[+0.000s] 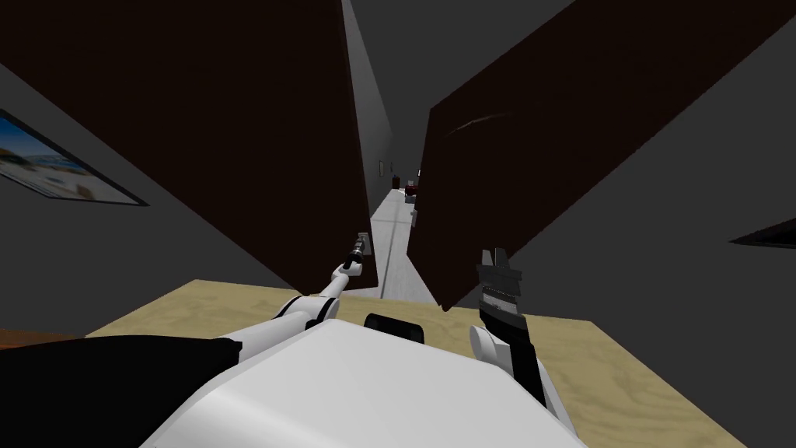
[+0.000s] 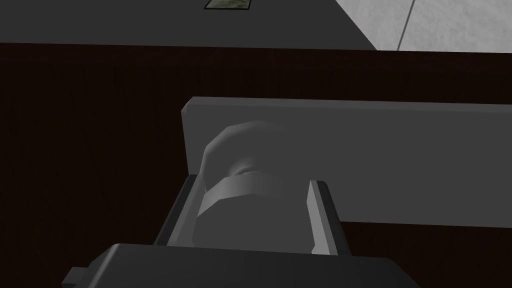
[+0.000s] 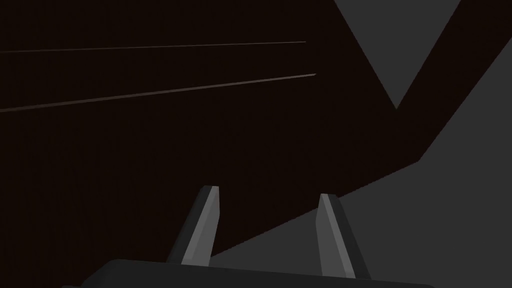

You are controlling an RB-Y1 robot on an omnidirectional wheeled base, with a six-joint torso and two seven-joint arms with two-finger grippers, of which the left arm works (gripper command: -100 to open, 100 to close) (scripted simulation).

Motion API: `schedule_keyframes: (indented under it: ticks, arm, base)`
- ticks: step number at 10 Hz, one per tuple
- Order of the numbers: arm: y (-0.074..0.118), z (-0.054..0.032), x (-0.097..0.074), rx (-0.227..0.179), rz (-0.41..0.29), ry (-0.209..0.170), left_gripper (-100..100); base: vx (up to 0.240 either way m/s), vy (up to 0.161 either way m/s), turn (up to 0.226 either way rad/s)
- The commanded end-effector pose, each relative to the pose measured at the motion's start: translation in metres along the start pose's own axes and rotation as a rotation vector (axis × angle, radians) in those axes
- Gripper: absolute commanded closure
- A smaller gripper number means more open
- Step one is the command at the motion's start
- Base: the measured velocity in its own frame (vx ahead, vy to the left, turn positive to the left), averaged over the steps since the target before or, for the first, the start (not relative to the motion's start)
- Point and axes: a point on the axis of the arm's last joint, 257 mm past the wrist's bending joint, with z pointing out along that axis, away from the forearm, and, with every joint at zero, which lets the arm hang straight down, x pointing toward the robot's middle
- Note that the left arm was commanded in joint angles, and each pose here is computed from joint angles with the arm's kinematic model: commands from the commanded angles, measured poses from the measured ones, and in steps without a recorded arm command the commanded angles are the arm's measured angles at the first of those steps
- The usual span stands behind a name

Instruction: Push the door open

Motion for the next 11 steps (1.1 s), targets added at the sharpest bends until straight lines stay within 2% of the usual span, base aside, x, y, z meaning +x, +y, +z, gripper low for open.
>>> schedule_keyframes:
  ticks: [1, 9, 10, 11]
  arm:
    - [-0.007, 0.0033, -0.004, 0.015, 0.010, -0.017, 100]
    - [-0.006, 0.0044, 0.035, 0.013, 0.014, -0.025, 100]
    - [-0.004, 0.0047, 0.038, 0.006, 0.011, -0.015, -100]
    - [-0.004, 0.0047, 0.038, 0.006, 0.011, -0.015, -100]
  base:
    - [0.195, -0.013, 0.212]
    - [0.192, -0.024, 0.226]
    - [-0.043, -0.068, 0.064]
    - [-0.181, -0.062, -0.036]
